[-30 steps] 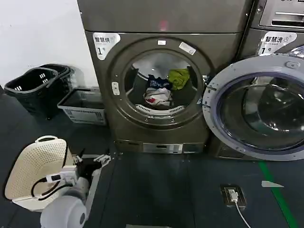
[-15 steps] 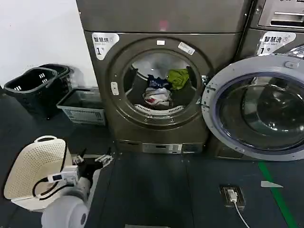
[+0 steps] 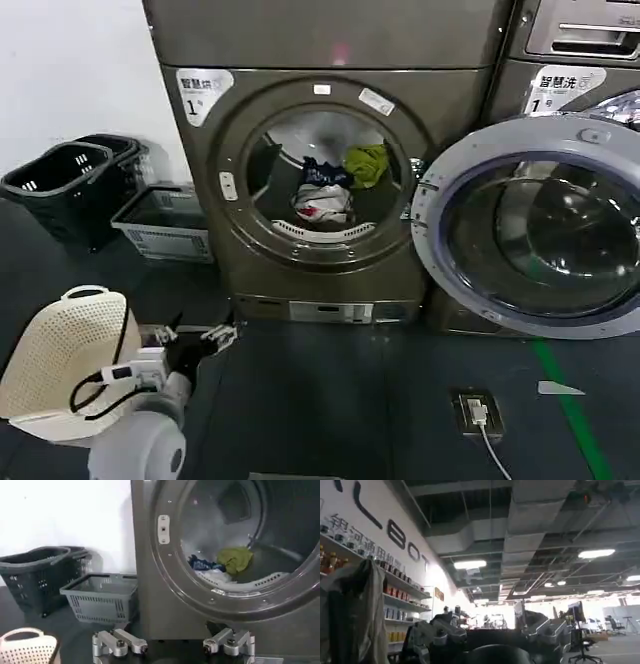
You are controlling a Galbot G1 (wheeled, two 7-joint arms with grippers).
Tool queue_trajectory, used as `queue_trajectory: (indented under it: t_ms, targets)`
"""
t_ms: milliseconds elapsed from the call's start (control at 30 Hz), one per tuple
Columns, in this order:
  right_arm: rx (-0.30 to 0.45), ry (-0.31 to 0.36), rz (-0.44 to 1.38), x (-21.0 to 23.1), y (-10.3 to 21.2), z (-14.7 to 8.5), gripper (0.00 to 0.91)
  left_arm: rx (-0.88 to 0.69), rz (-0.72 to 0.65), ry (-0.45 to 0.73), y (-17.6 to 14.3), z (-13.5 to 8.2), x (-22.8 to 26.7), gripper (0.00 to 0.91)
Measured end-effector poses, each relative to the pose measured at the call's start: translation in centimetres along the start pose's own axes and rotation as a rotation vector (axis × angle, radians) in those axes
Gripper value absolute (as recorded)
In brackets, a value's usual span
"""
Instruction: Grasp the clothes from the dryer.
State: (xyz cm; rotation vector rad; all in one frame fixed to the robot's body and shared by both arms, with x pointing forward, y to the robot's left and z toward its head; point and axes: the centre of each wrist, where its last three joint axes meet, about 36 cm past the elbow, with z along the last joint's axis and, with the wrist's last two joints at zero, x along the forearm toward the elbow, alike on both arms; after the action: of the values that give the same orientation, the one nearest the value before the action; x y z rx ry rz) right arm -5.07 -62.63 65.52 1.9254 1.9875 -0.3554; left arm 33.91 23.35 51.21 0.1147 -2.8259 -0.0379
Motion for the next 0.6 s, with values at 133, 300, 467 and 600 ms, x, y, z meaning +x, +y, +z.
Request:
queue_trajectory:
  t_ms: [133, 300, 467, 600]
  targets:
    - [0.0, 0.001, 0.004, 0.03, -0.09, 0.07, 0.907, 0.0, -0.001, -0.001, -0.01, -0.02, -0.06, 0.907]
    - [0.0, 0.003, 0.009, 0.09, -0.23, 0.15, 0.907, -0.001, 0.003, -0.001, -0.08, -0.03, -0.06, 0.907]
    - [0.002, 0.005, 0.011, 0.14, -0.33, 0.21, 0.907, -0.007, 0.001, 0.002, -0.16, 0.1, -0.02, 0.907]
    - [0.001, 0.006, 0.013, 0.19, -0.36, 0.26, 0.907, -0.007, 0.006, 0.004, -0.18, 0.15, -0.01, 0.907]
